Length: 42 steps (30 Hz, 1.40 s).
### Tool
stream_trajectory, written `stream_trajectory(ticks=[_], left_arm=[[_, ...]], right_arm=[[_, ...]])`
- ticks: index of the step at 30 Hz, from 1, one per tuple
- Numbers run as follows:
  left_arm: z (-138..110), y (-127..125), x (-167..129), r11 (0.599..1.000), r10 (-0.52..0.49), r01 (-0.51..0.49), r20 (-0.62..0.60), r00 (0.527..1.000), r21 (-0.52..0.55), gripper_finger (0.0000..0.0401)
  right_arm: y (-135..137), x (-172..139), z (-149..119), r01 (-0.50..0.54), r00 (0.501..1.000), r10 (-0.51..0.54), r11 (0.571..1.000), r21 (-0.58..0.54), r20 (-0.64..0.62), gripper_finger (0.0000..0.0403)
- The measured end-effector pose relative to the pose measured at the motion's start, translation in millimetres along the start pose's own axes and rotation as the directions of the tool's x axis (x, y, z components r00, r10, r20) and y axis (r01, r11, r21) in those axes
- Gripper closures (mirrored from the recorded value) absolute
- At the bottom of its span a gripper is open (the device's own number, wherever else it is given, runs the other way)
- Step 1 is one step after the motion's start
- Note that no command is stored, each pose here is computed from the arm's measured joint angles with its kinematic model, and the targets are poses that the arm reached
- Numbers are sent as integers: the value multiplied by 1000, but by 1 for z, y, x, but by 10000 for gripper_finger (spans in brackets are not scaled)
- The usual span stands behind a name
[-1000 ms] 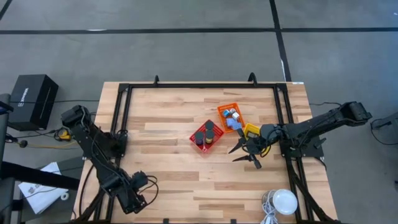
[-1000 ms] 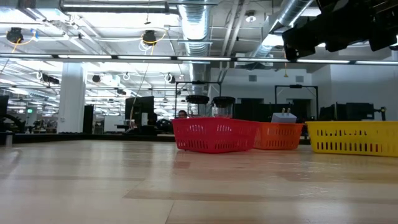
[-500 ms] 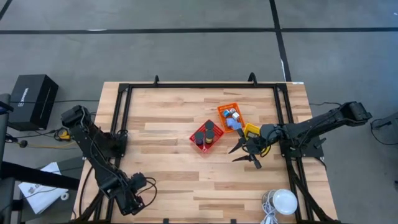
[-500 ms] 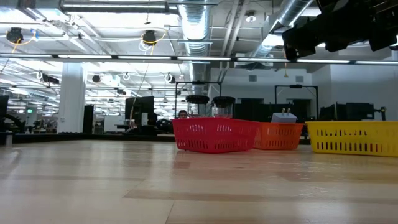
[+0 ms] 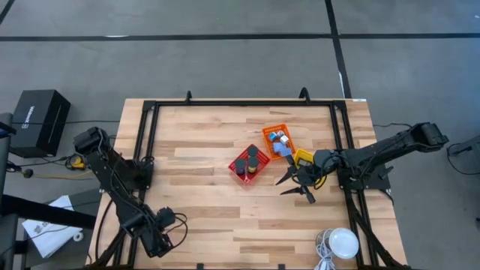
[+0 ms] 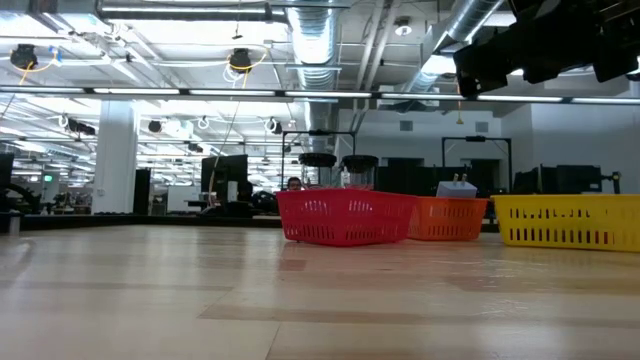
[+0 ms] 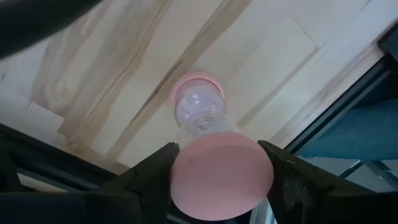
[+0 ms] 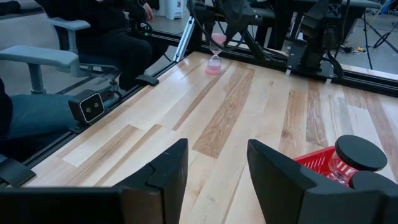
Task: Pick & Place Office items
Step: Put the pink hourglass into the red bin
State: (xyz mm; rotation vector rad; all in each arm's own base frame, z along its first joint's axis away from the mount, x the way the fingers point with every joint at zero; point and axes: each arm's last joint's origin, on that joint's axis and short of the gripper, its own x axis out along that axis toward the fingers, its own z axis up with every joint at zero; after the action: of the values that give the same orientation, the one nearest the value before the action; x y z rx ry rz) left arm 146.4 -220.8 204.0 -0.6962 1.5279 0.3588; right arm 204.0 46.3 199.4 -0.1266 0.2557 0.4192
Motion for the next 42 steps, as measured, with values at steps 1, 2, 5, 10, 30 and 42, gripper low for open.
stream_trajectory(ticks=[1, 2, 5, 10, 30, 42], left_arm=[[0, 0, 0, 1000, -1, 1, -1, 1000, 0, 193], [0, 0, 0, 1000, -2, 2, -3, 1000, 0, 196], [0, -1, 0, 1000, -7, 7, -3, 1000, 1, 203], [6, -2, -1, 1000, -17, 17, 2, 1000, -6, 197], [114, -11, -43, 951, -141, 88, 162, 977, 296, 209], [174, -2, -58, 820, -235, -22, 372, 898, 572, 207]], right_arm=[[0, 0, 0, 0, 1000, 0, 1000, 0, 0, 246], [0, 0, 0, 0, 1000, 0, 1000, 0, 0, 246], [0, 0, 0, 0, 1000, 0, 1000, -1, 3, 245], [0, 0, 0, 1, 1000, -1, 1000, -3, 3, 241], [0, 0, 0, 1, 1000, -1, 1000, -11, 2, 241], [0, 0, 0, 1, 1000, -1, 1000, -11, 3, 245]])
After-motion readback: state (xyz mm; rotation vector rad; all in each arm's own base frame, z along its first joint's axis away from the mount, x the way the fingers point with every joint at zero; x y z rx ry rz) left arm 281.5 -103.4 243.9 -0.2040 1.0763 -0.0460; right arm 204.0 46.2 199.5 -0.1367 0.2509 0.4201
